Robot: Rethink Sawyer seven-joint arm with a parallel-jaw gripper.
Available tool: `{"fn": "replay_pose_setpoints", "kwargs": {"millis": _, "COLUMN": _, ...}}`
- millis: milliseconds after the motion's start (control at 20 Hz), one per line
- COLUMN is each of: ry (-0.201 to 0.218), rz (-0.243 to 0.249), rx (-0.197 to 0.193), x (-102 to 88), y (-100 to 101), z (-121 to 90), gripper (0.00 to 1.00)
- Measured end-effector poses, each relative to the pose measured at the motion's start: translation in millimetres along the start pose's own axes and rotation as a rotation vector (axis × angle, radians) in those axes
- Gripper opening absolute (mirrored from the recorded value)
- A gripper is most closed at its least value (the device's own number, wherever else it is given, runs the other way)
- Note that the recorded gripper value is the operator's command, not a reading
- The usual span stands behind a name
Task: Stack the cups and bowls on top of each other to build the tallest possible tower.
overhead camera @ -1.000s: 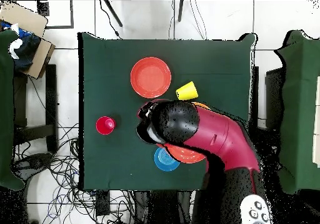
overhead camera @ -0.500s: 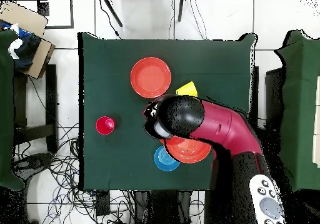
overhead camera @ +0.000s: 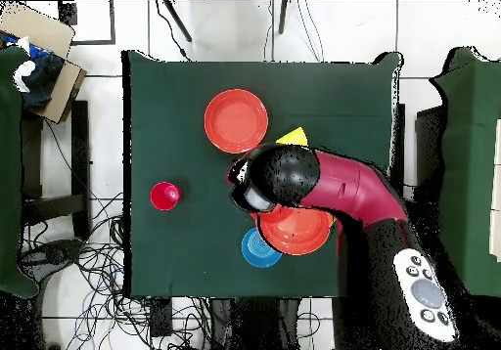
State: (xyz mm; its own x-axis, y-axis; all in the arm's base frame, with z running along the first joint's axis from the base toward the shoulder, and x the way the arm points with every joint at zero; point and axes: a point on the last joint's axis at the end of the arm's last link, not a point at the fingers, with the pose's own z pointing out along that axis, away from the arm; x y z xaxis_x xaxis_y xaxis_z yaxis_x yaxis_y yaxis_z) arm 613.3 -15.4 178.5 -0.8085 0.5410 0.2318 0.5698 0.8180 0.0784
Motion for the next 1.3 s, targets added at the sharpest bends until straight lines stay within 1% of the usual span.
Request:
{"fn": "replay_pose_setpoints", "kwargs": {"millis": 350, "ry": 0.016, "rz": -0.035, "rx": -0.003, "x": -9.7, "y": -6.2, "z": 15.0, "gripper": 0.0}}
{"fn": "replay_pose_setpoints", "kwargs": {"millis": 600, "ry": 0.002, "rz": -0.052, "rx": -0.006, "x": -16.3, "y": -13.9, "z": 11.9, "gripper": 0.0}}
{"fn": "replay_pose_setpoints", "kwargs": {"millis": 800, "ry": -0.029, "rz": -0.043, "rx": -0.017, "x": -29.8, "y": -31.2, "z": -2.8, "gripper": 0.0}}
{"fn": "replay_pose_setpoints", "kwargs": {"millis": 950, "ry": -0.041, "rz": -0.034, "rx": -0.027, "x": -35.9, "y": -38.6, "z": -9.9, "gripper": 0.0}}
{"fn": "replay_pose_setpoints", "kwargs": {"millis": 1050, "ry": -0.052, "rz": -0.021, "rx": -0.037, "x": -42.4, "y": -47.5, "z": -17.7, "gripper": 0.0}}
{"fn": "replay_pose_setpoints", "kwargs": {"millis": 1250, "ry": -0.066, "rz": -0.011, "rx": -0.046, "x": -47.8, "y": -54.5, "z": -26.1, "gripper": 0.0}}
{"fn": "replay_pose_setpoints", "kwargs": {"millis": 1300, "ry": -0.076, "rz": -0.02, "rx": -0.041, "x": -49.6, "y": -58.0, "z": -28.2, "gripper": 1.0}}
